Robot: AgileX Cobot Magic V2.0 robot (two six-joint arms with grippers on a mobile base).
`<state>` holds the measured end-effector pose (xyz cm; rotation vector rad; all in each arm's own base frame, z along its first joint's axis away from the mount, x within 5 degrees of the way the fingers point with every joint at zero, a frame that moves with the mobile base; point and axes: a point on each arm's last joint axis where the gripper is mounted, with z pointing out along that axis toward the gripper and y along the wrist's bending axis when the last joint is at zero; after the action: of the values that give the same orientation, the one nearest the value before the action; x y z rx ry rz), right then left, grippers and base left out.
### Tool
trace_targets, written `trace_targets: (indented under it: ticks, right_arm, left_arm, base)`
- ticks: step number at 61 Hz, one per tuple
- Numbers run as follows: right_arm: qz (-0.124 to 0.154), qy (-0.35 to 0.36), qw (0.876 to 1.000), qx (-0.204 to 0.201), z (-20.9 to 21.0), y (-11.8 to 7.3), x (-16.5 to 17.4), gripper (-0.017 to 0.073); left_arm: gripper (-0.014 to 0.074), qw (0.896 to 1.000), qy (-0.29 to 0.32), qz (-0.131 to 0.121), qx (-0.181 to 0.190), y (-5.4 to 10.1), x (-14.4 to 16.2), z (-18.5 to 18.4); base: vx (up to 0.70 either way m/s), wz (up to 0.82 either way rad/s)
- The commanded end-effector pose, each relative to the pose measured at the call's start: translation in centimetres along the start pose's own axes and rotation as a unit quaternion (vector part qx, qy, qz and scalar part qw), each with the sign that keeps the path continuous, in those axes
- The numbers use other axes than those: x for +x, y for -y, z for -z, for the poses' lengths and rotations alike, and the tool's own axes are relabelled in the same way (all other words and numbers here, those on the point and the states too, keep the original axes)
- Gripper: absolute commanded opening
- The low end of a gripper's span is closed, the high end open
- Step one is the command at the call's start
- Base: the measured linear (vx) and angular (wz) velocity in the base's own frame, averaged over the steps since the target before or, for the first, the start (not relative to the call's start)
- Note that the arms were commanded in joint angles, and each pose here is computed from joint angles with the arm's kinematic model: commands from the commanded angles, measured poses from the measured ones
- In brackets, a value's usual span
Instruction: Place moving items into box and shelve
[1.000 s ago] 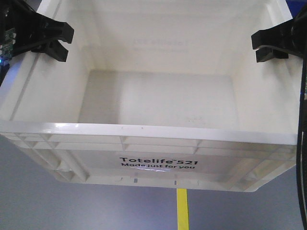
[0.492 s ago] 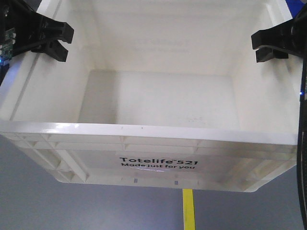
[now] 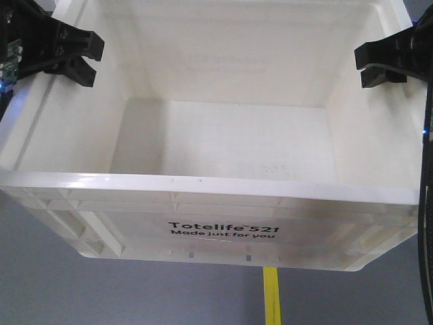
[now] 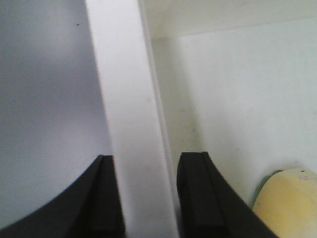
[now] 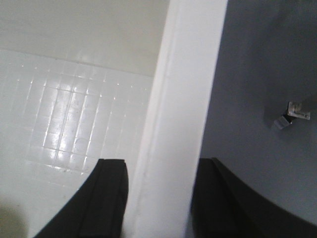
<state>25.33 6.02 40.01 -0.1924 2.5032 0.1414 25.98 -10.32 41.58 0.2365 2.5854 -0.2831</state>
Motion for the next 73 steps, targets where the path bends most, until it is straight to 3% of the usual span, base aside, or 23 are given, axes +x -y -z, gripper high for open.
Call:
trace_targets:
  ticks: [1, 73]
  right_arm:
    - [-0.007, 0.093, 0.996, -0.004, 2.42, -0.03, -1.49, -0.0006]
    - [-0.005, 0.093, 0.996, -0.001, 2.42, 0.01, -1.49, -0.0006]
  left_arm:
    - [-0.0004, 0.994, 0.098, -0.003, 0.051, 1.13, -0.83, 3.56]
    - [-0.0004, 0.994, 0.097, -0.003, 0.051, 1.13, -0.82, 3.57]
  base:
    - [0.62, 0.01]
    - [0.61, -0.03]
